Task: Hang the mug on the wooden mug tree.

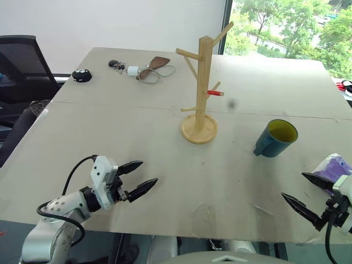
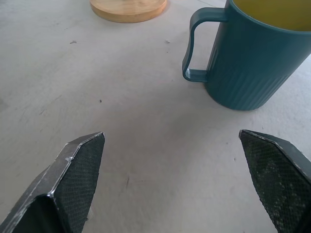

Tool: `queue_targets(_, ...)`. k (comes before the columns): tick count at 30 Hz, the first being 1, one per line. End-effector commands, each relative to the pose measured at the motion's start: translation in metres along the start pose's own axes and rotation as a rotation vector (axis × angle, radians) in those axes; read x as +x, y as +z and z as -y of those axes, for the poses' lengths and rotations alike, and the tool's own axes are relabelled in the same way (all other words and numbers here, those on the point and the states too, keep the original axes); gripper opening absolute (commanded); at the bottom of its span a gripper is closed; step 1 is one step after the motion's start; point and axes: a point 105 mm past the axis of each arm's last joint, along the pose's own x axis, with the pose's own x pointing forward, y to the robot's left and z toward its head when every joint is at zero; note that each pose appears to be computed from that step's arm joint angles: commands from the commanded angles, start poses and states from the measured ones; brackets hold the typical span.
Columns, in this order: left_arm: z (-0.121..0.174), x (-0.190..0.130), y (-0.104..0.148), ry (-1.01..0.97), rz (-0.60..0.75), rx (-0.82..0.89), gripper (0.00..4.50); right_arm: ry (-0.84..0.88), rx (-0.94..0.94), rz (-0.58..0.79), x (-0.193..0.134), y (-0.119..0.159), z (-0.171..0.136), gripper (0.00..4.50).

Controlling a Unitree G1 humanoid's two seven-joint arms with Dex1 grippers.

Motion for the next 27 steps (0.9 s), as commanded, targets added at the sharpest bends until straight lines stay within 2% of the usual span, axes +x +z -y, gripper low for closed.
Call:
queue_targets(1,0.004,0.002,0.014,-0.039,0.038,0.054,4.50,-0.057,-0.011,0.069,0.006,0.007,0.004,4.47)
queue_targets(4,0.021,0.008,0.033,-0.154,0.123,0.118,4.50,-0.136,0.023,0.184,0.033,0.017,0.001,4.47)
queue_targets(7,0.034,0.009,0.035,-0.234,0.120,0.138,4.50,-0.081,0.087,0.209,0.052,0.020,-0.010,4.47)
queue_targets(11,0.051,0.008,0.046,-0.333,0.211,0.191,4.50,-0.017,0.117,0.219,0.071,0.023,-0.021,4.47)
queue_targets(17,0.068,0.001,0.056,-0.475,0.183,0.178,4.50,0.013,0.128,0.223,0.091,0.023,-0.019,4.47)
queue_targets(27,0.069,0.008,0.068,-0.474,0.176,0.190,4.50,0.028,0.101,0.218,0.117,0.026,-0.001,4.47)
